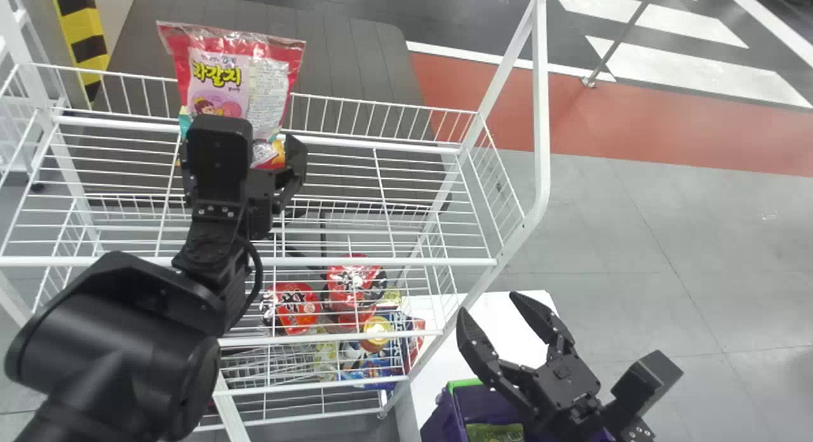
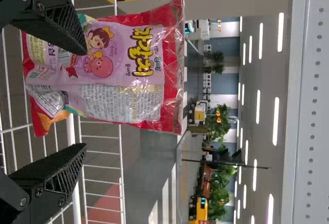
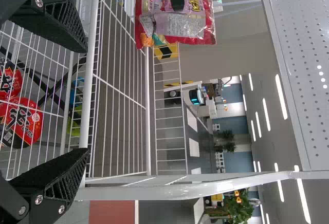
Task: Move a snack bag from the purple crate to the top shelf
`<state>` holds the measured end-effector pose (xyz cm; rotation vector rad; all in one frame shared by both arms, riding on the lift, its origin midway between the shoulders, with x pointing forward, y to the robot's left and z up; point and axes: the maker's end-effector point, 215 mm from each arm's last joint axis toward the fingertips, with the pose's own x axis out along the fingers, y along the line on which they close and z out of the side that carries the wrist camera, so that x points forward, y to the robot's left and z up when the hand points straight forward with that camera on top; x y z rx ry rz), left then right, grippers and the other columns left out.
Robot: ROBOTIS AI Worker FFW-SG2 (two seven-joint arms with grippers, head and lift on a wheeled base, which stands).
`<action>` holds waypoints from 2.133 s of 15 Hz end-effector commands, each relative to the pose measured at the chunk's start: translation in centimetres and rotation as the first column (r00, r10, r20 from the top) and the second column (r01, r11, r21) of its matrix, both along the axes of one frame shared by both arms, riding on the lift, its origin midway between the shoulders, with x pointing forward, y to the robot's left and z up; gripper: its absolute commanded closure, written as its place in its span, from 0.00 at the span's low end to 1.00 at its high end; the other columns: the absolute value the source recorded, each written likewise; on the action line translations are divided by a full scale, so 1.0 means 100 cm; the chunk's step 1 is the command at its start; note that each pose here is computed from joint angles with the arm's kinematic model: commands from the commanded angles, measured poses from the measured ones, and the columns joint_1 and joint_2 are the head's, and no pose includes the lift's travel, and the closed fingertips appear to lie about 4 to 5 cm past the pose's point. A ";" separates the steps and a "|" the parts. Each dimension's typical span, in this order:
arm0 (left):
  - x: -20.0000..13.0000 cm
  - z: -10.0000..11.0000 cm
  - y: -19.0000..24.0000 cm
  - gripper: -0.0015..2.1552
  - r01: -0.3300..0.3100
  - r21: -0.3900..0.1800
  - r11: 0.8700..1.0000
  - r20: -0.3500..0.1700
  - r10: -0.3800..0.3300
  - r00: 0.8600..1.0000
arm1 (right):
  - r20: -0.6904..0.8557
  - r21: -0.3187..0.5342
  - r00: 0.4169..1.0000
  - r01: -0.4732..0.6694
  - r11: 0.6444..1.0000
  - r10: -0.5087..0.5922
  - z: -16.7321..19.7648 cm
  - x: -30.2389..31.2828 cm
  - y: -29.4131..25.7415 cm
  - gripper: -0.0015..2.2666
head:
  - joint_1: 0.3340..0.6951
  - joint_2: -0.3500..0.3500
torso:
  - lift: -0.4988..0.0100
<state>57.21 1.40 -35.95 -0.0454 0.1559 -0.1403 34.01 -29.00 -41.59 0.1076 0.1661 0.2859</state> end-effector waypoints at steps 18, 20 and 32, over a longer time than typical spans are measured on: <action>0.046 -0.040 0.030 0.10 -0.065 -0.041 0.997 0.003 0.065 0.998 | 0.025 0.022 1.000 -0.019 1.000 0.019 0.004 -0.003 -0.002 0.07 | 1.00 0.09 | 0.98; 0.046 -0.041 0.028 0.10 -0.053 -0.043 0.998 0.004 0.054 0.999 | 0.026 0.024 1.000 -0.015 1.000 0.015 0.004 -0.003 -0.003 0.07 | 1.00 0.10 | 0.98; 0.056 -0.058 0.034 0.10 -0.025 -0.034 0.999 -0.012 0.025 1.000 | 0.033 0.032 0.999 -0.022 0.999 0.021 0.005 -0.005 -0.009 0.07 | 1.00 0.10 | 0.98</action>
